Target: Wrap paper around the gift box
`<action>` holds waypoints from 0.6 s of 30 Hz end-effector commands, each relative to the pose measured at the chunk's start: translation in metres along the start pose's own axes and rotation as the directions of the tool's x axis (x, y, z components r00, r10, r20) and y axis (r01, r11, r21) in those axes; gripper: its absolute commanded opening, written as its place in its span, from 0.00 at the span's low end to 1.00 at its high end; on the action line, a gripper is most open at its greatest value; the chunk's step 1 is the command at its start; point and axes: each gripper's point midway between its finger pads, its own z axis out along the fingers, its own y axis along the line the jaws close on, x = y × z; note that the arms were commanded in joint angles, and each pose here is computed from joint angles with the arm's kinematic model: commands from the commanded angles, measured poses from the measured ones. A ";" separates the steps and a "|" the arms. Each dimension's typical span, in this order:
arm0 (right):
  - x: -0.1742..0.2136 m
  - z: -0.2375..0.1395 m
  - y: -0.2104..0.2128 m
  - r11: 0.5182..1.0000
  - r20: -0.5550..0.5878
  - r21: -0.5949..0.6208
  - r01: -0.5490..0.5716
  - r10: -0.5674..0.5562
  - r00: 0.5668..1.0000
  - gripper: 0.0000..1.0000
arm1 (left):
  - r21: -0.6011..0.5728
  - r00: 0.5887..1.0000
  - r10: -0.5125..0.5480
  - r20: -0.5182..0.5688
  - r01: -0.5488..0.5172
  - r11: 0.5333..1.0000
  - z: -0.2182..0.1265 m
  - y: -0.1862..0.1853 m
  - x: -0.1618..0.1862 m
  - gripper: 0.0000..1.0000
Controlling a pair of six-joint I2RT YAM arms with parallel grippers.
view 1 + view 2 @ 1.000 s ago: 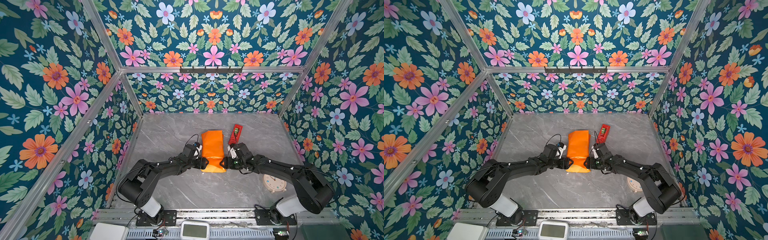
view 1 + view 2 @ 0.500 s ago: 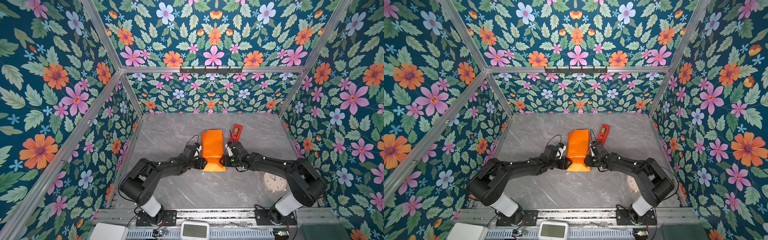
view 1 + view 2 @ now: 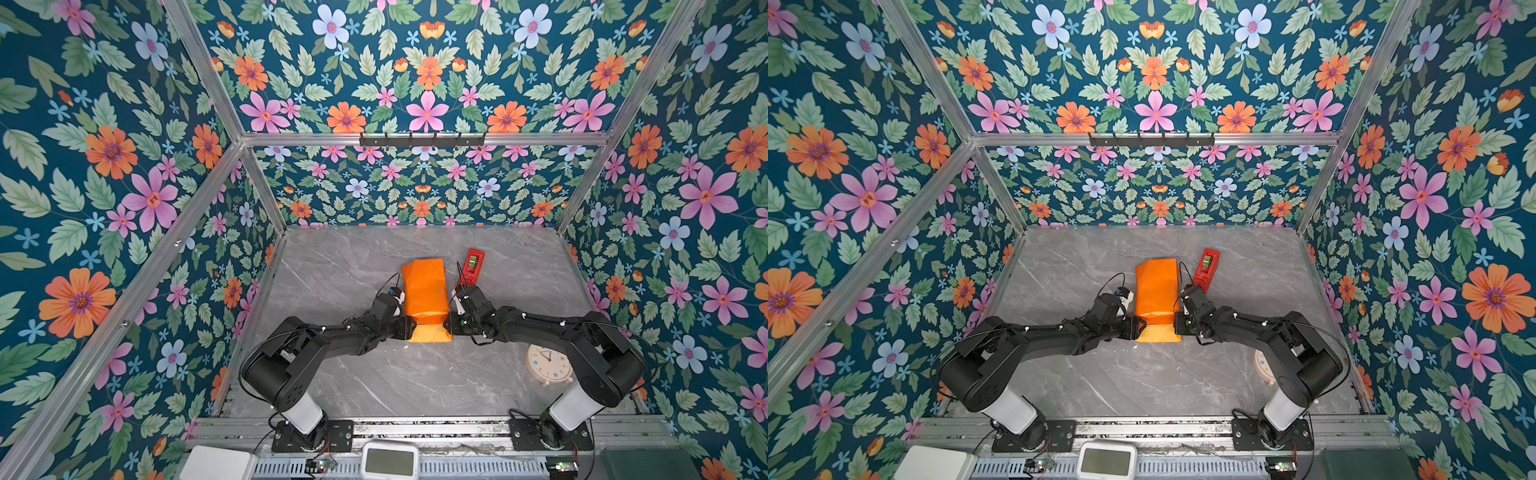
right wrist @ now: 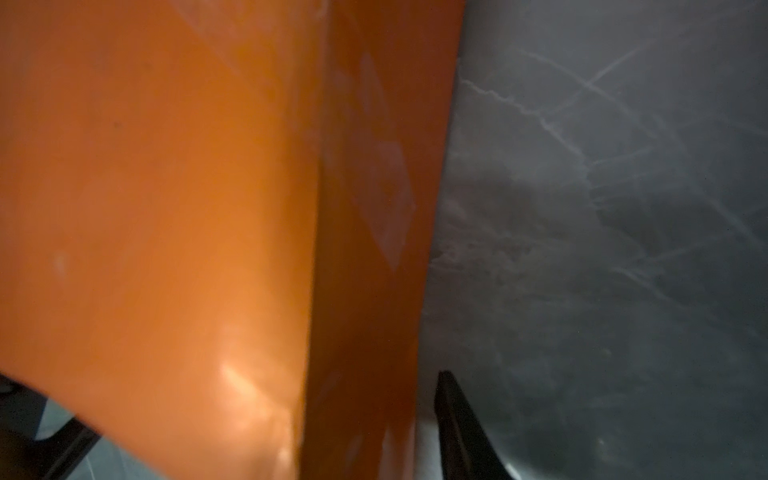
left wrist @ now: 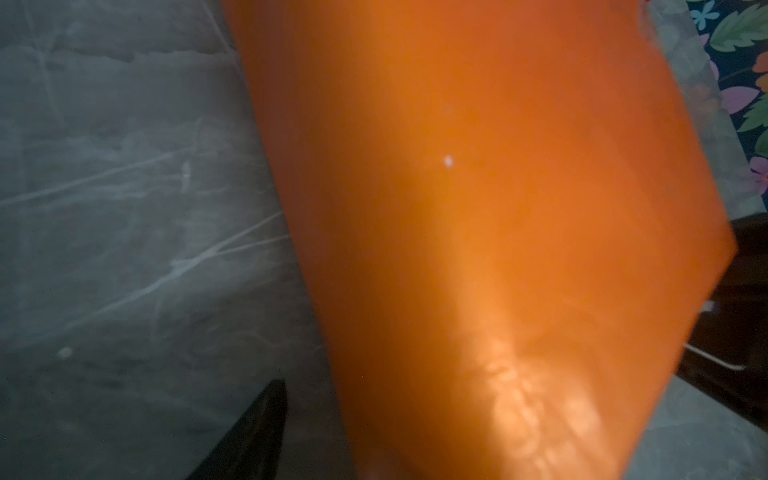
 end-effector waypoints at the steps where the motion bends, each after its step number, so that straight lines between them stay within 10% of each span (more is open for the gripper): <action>1: -0.004 0.001 -0.002 1.000 0.021 0.014 0.001 -0.001 1.000 0.28 | -0.068 1.000 -0.010 -0.004 0.010 0.998 0.002 0.009 0.004 0.56; 18: -0.007 0.003 -0.003 0.998 0.030 0.027 -0.050 0.049 0.998 0.12 | -0.131 1.000 0.008 -0.020 -0.010 0.991 0.011 0.003 0.018 0.26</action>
